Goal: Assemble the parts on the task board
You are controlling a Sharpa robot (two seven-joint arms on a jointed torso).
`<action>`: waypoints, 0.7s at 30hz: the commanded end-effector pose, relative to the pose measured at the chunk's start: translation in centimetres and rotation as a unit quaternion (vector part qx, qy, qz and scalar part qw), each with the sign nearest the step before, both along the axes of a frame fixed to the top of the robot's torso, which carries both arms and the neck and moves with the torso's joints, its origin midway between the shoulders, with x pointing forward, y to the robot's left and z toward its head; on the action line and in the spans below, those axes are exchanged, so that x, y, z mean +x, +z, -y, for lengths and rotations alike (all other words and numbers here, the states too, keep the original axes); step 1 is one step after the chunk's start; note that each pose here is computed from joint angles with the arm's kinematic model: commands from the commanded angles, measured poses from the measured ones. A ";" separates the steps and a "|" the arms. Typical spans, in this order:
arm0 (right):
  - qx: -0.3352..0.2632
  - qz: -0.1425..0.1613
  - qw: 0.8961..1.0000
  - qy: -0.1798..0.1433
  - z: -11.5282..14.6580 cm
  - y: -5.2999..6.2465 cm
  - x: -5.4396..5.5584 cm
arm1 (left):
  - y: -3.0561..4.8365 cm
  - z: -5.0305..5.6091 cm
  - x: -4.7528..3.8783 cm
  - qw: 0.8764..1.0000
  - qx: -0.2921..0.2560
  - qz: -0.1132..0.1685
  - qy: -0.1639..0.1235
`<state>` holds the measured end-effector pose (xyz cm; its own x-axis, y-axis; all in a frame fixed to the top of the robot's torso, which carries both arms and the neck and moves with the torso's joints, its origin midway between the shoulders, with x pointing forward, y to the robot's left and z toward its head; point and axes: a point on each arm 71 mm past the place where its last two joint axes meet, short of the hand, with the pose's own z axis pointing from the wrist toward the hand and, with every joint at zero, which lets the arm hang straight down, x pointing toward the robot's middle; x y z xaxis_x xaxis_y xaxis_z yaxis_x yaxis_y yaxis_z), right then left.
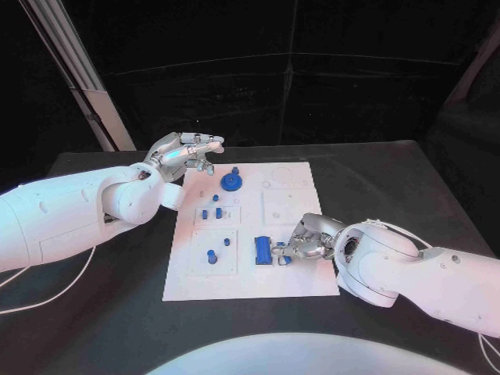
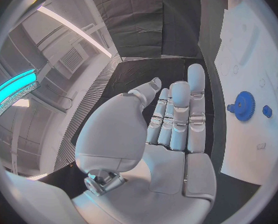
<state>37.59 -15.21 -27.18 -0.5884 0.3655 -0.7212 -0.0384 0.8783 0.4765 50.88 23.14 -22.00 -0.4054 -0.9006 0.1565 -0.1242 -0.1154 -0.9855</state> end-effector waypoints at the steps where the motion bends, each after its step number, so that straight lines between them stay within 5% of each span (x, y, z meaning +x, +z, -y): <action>1: 0.000 0.004 1.000 0.008 -0.1 0.2 -0.1 | 0.13 0.1 -0.01 1.000 -0.005 0.000 -0.006; 21: -0.013 -0.004 1.000 0.020 0.7 0.3 -0.5 | 0.11 0.1 0.02 1.000 -0.004 0.000 -0.005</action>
<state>37.18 -16.06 -26.92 -0.5921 0.3520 -0.7249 -0.0441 0.8841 0.4652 50.89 23.17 -22.02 -0.4058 -0.9004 0.1569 -0.1268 -0.1145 -0.9853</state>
